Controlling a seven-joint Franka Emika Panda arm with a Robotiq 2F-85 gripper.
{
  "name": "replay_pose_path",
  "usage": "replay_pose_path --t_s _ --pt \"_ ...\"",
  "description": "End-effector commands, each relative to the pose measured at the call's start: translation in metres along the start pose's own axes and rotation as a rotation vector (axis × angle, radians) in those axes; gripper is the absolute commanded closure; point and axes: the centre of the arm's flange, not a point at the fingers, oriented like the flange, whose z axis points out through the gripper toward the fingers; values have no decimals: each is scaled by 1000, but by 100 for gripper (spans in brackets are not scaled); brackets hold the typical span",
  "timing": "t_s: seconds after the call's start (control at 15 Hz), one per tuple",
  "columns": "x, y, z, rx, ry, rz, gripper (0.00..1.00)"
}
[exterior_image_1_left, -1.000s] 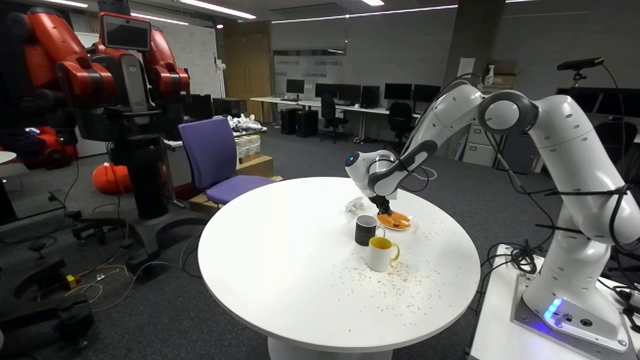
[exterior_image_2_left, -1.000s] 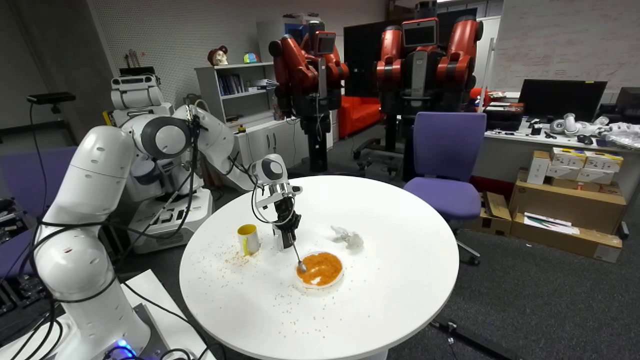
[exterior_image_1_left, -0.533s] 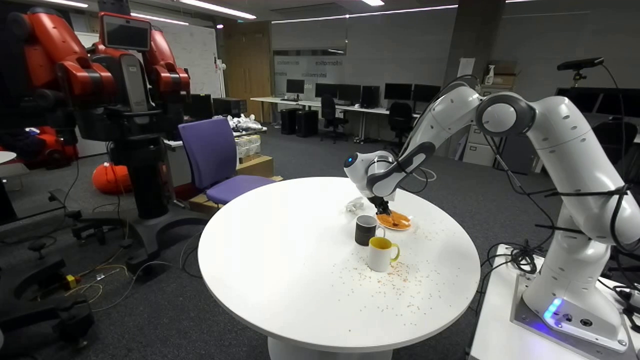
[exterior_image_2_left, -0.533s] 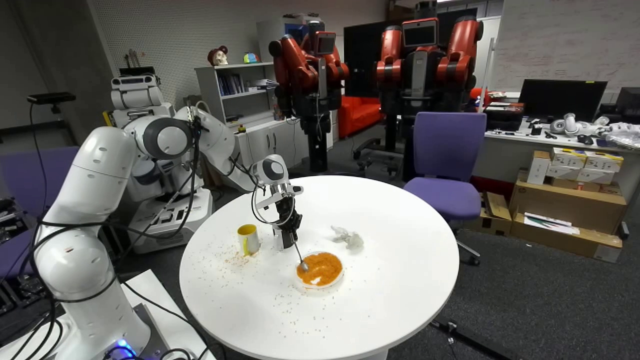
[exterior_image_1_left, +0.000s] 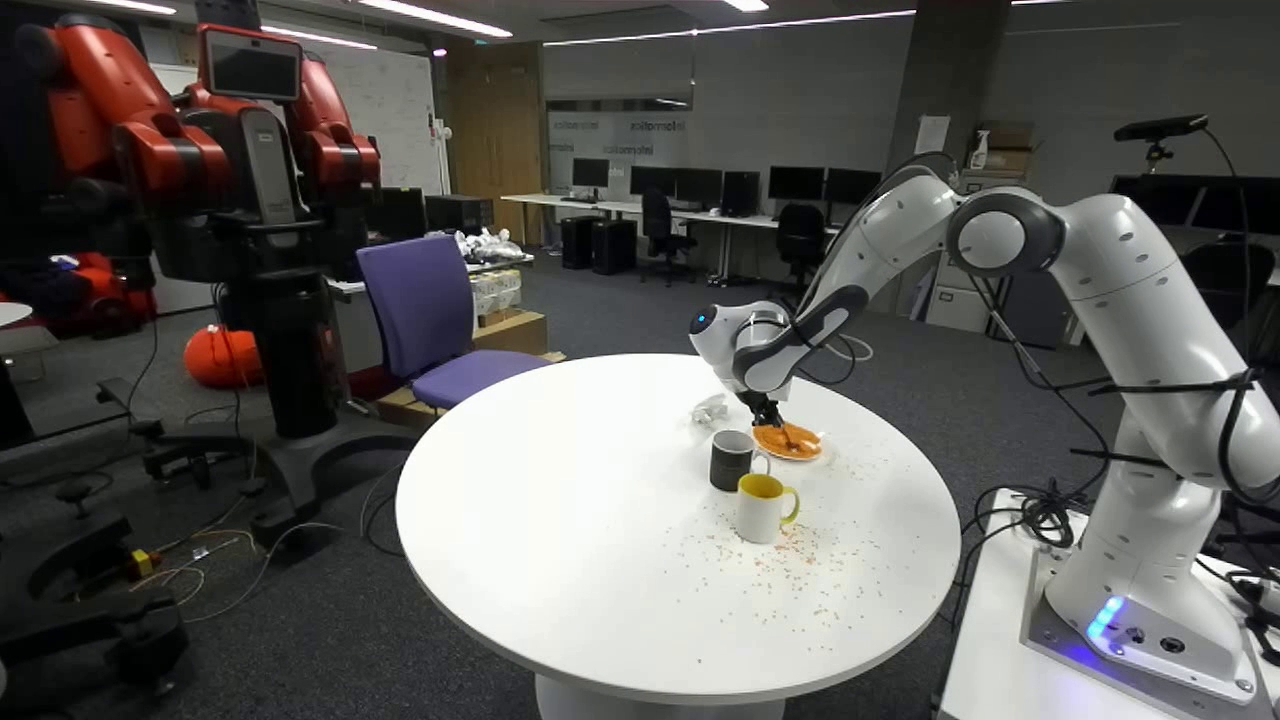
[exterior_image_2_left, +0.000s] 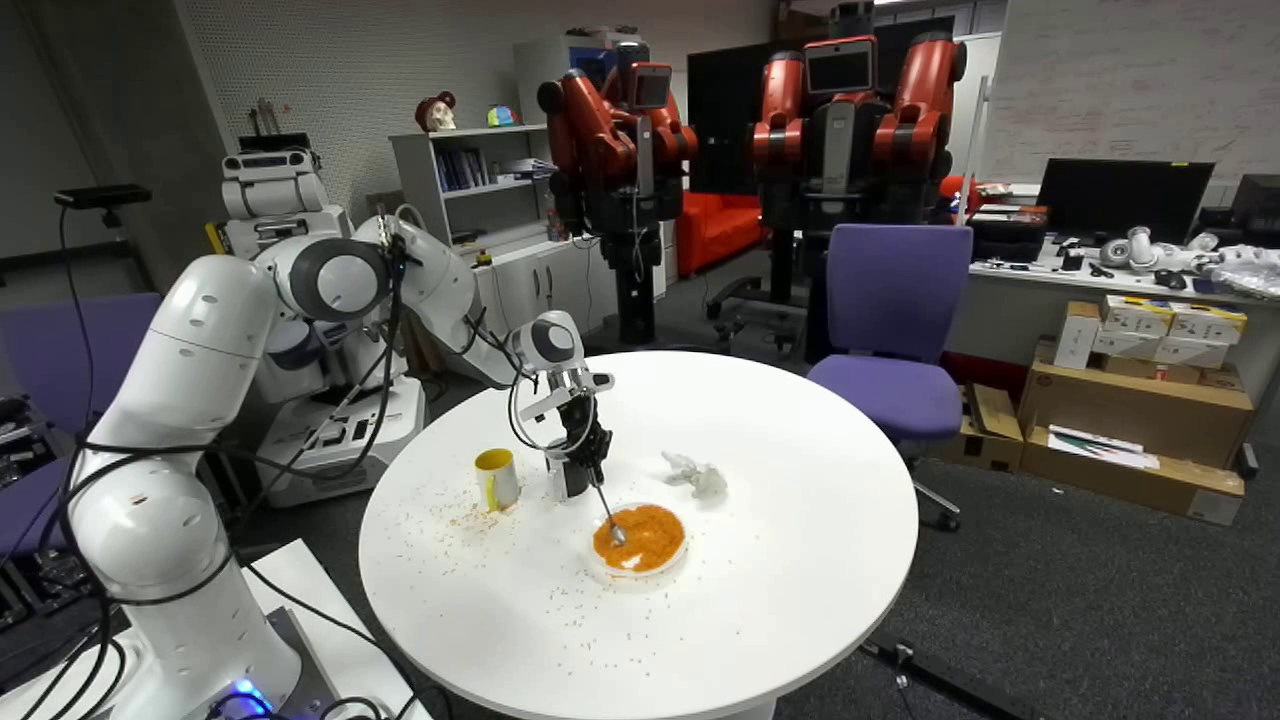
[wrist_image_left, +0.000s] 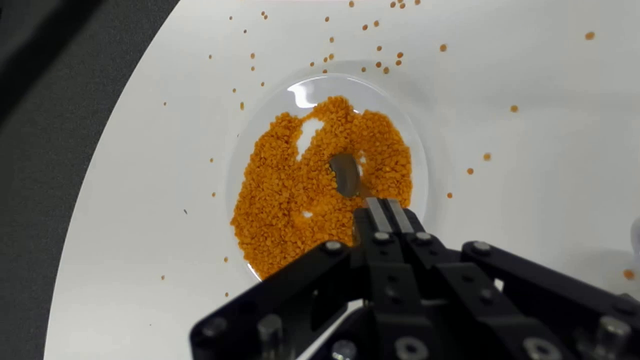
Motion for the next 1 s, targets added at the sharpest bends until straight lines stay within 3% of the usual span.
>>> replay_pose_path --t_s 0.0,0.93 --pt "12 6 4 -30 15 33 100" --pt "29 8 31 -146 69 25 100"
